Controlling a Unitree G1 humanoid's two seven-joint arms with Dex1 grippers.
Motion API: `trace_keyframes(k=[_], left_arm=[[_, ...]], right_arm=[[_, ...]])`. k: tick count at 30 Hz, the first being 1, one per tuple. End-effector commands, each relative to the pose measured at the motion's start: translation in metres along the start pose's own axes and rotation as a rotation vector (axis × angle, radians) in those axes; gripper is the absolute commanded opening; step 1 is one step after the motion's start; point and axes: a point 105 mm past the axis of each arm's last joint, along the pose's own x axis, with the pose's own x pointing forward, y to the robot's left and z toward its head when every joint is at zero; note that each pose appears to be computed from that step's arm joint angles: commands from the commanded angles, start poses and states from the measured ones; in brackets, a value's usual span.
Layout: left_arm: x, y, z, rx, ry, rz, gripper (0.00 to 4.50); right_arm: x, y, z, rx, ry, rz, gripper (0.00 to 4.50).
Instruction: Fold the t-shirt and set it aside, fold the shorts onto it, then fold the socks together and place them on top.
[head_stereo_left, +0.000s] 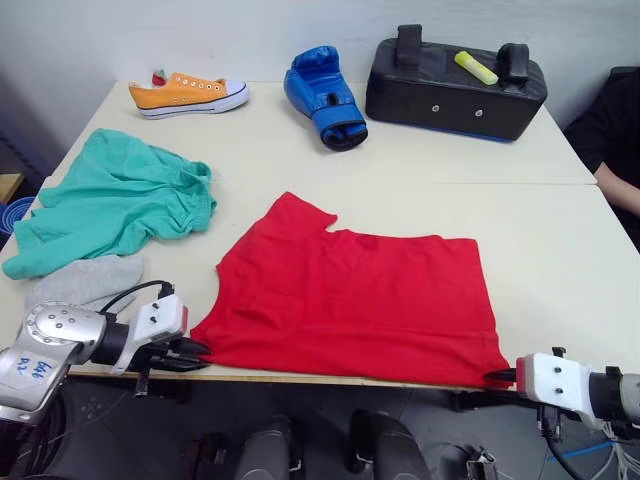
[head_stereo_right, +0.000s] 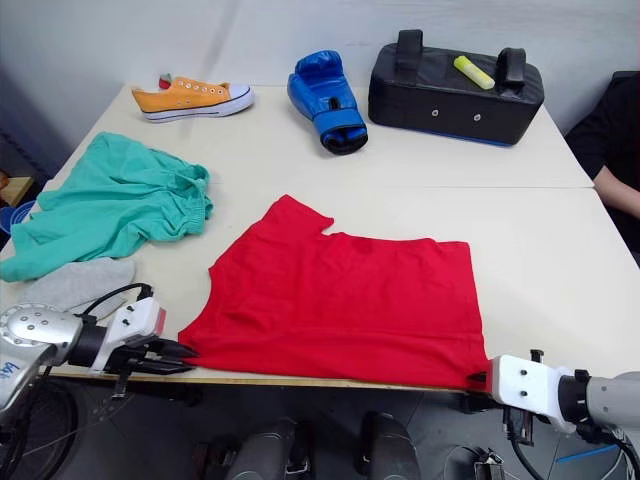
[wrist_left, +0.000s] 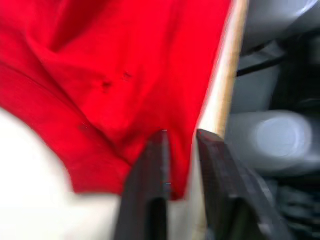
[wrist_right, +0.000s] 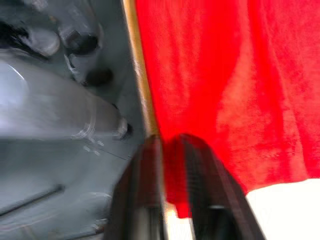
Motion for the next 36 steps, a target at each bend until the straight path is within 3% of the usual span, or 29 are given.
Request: trace_keyframes(k=[1,5,8,11,15,22,27,28,31,36], left_arm=[[-0.028,0.011,0.037,-0.071,-0.158,-0.002,2.18],[-0.045,0.067,0.082,-0.111,-0.363,0.135,3.47],[-0.041,0.109,0.11,-0.159,-0.451,0.255,4.4],[-0.028,0.146,0.126,-0.223,-0.48,0.365,4.46],[-0.004,0.169,0.132,-0.225,-0.434,0.436,4.46],[0.02,0.19,0.14,-0.258,-0.403,0.564,4.46],[0.03,0.194,0.13,-0.266,-0.343,0.605,4.46],[0.031,0.194,0.128,-0.268,-0.331,0.61,4.49],[0.032,0.195,0.123,-0.284,-0.324,0.619,3.85],[0.034,0.196,0.116,-0.305,-0.307,0.631,2.18]], right_arm=[[-0.012,-0.015,0.035,0.102,-0.168,-0.015,2.18],[-0.016,-0.06,0.065,0.245,-0.328,-0.102,3.6],[-0.004,-0.1,0.068,0.356,-0.336,-0.216,4.5],[0.012,-0.146,0.06,0.479,-0.301,-0.392,4.5],[0.024,-0.188,0.037,0.62,-0.219,-0.566,4.5],[0.047,-0.208,0.023,0.715,-0.112,-0.615,4.5],[0.062,-0.207,0.022,0.768,-0.073,-0.581,4.5],[0.064,-0.206,0.02,0.774,-0.059,-0.582,4.32],[0.067,-0.204,0.018,0.78,-0.049,-0.578,3.57],[0.068,-0.204,0.02,0.756,-0.055,-0.576,1.79]])
